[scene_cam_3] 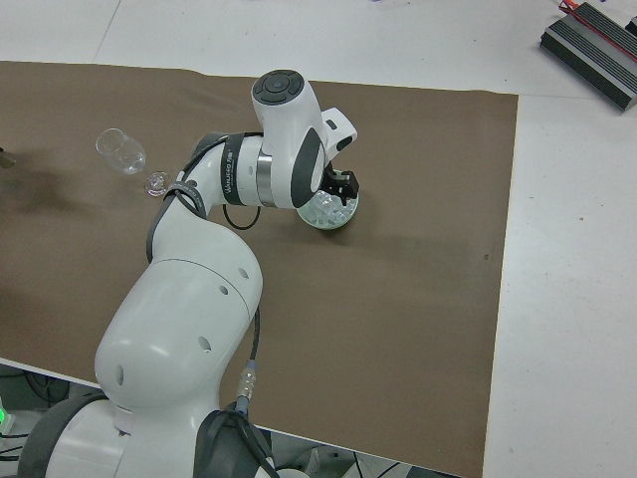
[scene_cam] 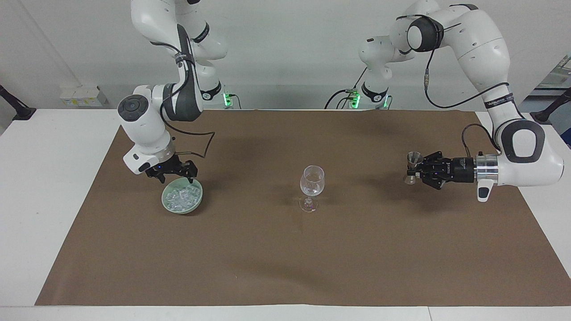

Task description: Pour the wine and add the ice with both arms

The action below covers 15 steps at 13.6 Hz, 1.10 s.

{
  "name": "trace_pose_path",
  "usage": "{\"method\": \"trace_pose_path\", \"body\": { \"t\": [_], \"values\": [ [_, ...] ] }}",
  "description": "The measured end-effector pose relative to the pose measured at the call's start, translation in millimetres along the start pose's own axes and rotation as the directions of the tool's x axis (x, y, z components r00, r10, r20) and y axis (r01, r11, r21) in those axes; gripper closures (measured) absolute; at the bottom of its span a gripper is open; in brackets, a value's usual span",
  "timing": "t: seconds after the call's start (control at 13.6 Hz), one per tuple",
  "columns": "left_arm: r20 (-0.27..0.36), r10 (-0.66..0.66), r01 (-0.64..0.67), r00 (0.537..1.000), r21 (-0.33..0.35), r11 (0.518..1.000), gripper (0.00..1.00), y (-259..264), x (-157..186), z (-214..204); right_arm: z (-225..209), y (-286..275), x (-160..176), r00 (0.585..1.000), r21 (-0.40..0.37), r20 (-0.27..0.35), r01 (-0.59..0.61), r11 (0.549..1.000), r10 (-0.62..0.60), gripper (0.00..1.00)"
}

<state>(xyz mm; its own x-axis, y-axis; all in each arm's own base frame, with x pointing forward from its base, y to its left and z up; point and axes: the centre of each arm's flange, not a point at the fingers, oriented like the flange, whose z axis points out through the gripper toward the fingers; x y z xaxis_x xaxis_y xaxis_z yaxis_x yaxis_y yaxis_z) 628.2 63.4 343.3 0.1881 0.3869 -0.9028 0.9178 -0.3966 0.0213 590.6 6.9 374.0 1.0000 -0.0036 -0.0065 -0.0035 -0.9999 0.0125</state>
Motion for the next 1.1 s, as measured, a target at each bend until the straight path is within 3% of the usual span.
{"method": "trace_pose_path", "body": {
  "t": [0.59,1.1],
  "values": [
    [0.137,-0.034,0.041,0.990,-0.055,0.998,0.79,-13.6,70.6,21.7,40.8,-1.2,-5.1,0.999,0.002,0.007,0.050,0.999,-0.050,0.00],
    [0.157,-0.048,0.060,0.986,-0.078,0.995,0.79,-24.5,93.2,17.4,40.9,-2.3,-5.2,0.998,0.002,0.007,0.057,0.998,-0.057,0.04]
  ]
}}
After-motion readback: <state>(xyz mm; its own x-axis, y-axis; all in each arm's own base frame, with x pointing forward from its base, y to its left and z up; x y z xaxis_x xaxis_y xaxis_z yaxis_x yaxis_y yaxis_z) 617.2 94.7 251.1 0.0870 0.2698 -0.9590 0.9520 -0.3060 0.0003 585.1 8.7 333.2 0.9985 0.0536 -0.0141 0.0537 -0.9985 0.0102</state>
